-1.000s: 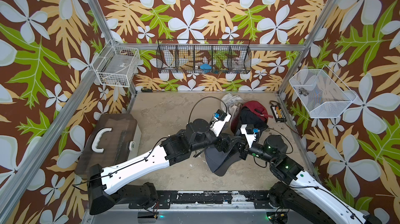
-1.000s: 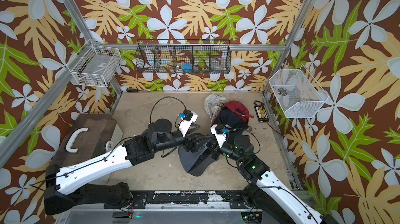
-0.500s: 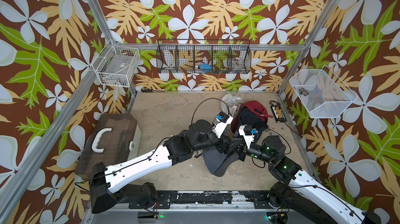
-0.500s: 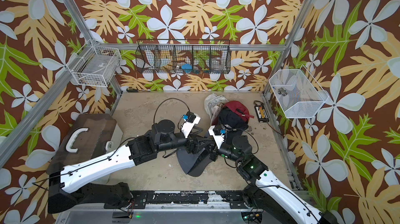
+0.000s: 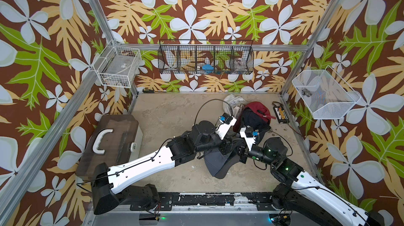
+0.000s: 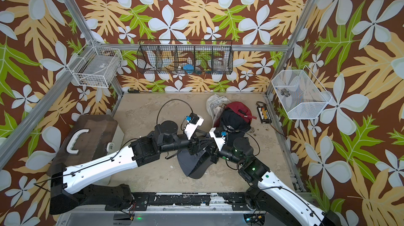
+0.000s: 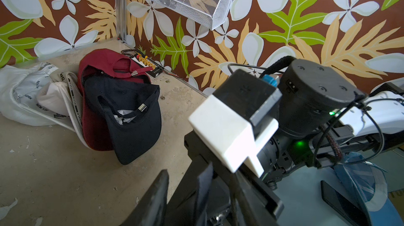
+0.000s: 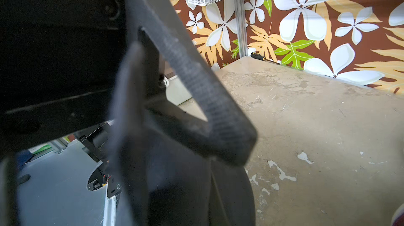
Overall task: Open the adjustable buckle of the baseball cap
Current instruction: Open the adjustable buckle on the baseball cap.
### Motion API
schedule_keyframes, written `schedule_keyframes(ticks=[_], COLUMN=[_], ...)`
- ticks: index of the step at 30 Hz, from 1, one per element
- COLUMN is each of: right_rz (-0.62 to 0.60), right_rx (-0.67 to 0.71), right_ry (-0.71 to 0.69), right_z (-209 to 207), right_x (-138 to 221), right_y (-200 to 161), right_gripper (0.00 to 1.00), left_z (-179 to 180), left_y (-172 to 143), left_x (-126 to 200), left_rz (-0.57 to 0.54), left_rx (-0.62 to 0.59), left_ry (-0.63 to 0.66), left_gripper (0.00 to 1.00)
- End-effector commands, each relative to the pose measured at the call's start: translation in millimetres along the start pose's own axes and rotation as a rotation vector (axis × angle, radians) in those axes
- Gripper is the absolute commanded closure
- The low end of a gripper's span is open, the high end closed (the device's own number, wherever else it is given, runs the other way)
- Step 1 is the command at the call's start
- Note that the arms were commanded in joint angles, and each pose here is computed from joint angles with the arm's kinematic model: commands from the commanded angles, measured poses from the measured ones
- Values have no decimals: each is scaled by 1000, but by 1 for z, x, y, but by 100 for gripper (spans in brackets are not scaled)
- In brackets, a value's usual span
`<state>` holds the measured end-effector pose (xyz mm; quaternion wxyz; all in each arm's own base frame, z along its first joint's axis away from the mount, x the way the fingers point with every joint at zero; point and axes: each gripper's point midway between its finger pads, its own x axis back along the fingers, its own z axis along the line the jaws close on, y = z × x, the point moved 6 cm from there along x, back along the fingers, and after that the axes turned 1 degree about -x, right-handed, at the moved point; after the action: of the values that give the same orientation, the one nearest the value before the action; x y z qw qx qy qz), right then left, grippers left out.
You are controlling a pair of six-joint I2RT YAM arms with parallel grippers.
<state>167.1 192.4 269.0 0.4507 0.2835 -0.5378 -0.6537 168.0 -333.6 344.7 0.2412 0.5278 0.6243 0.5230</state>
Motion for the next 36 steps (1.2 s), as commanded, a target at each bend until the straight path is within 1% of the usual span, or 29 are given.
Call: schedule_keyframes(ticks=[1,7,9,13,17,19,29,36], right_rz=[-41,-47,-48,-45,-43,-44,-47,-54], right_rx=[7,11,10,8,6,6,0,-6], right_ry=[-7,-13,-13,-14,-15,-17,-39,-90], right_z=[1,1,1,0,0,0,-1,-6], right_x=[1,2,2,2,2,3,4,5], right_y=[8,10,10,9,8,7,9,13], right_gripper=[100,100,100,100,100,100,100,100], left_z=[-4,-4,-6,-6,-7,-7,-8,-9], left_y=[4,4,4,4,4,4,3,-2], left_x=[0,1,2,4,6,7,13,22], left_rz=[-17,-18,-18,-22,-29,-29,-33,-35], left_rx=[-7,-12,-15,-18,-21,-23,-19,-7], left_ry=[-27,-33,-40,-47,-49,-49,-56,-62], left_gripper=[61,70,75,79,92,100,100,100])
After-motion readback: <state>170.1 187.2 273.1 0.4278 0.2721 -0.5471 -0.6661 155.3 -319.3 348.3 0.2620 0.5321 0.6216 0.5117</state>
